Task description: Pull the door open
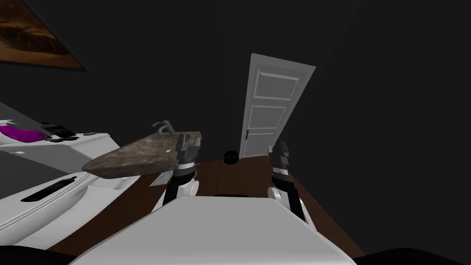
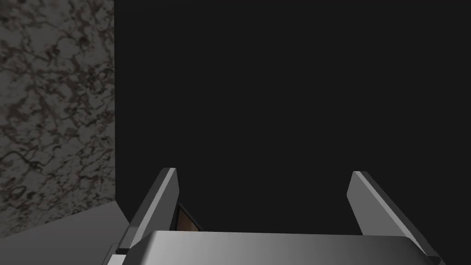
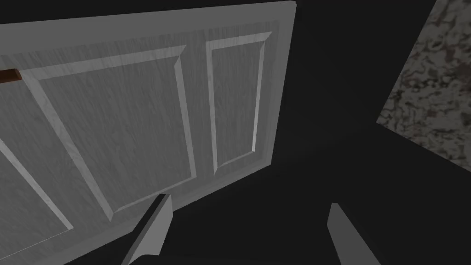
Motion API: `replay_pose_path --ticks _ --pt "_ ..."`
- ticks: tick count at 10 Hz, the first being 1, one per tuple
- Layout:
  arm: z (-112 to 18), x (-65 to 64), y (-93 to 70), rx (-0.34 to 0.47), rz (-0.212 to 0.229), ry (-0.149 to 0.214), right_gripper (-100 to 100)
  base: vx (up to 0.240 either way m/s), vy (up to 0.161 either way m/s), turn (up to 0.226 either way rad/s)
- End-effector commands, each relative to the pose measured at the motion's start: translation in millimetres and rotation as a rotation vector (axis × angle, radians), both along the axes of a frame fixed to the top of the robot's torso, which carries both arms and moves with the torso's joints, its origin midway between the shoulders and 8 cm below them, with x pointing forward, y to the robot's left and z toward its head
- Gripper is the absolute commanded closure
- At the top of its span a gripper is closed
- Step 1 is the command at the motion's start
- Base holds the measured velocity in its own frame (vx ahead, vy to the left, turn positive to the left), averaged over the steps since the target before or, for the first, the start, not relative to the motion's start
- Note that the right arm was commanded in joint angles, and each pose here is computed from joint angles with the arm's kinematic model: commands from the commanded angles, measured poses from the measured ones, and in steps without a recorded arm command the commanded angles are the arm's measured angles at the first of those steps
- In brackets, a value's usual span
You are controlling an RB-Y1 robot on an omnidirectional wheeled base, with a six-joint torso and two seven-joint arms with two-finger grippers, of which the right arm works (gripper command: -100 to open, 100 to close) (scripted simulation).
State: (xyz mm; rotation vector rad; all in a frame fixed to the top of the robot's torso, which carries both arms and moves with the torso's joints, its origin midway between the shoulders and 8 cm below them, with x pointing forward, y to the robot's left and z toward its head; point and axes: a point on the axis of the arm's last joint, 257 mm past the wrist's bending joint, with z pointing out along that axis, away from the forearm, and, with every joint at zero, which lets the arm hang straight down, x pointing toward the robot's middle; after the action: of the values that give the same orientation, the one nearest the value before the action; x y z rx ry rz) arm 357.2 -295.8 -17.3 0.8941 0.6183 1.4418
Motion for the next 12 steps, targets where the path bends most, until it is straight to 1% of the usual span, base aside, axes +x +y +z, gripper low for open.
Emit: replay_pose_path --ticks 1,3,6,11,12 --pt "-11.9 5.2 -0.8 0.053 0.031 0.005 -100 0.082 -0.019 0.249" --pt "-21.6 9.3 -1.6 0.095 0.054 0.008 -100 0.084 -0.054 0.191" --pt "-42.1 17.2 -3.9 0.186 0.099 0.016 -100 0.088 -0.062 0.16" --pt "-86.5 31.5 -11.2 0.384 0.175 0.03 -100 0.084 -0.078 0.204" --pt "-88.0 31.7 -11.3 0.384 0.174 0.033 -100 0.049 -0.059 0.061"
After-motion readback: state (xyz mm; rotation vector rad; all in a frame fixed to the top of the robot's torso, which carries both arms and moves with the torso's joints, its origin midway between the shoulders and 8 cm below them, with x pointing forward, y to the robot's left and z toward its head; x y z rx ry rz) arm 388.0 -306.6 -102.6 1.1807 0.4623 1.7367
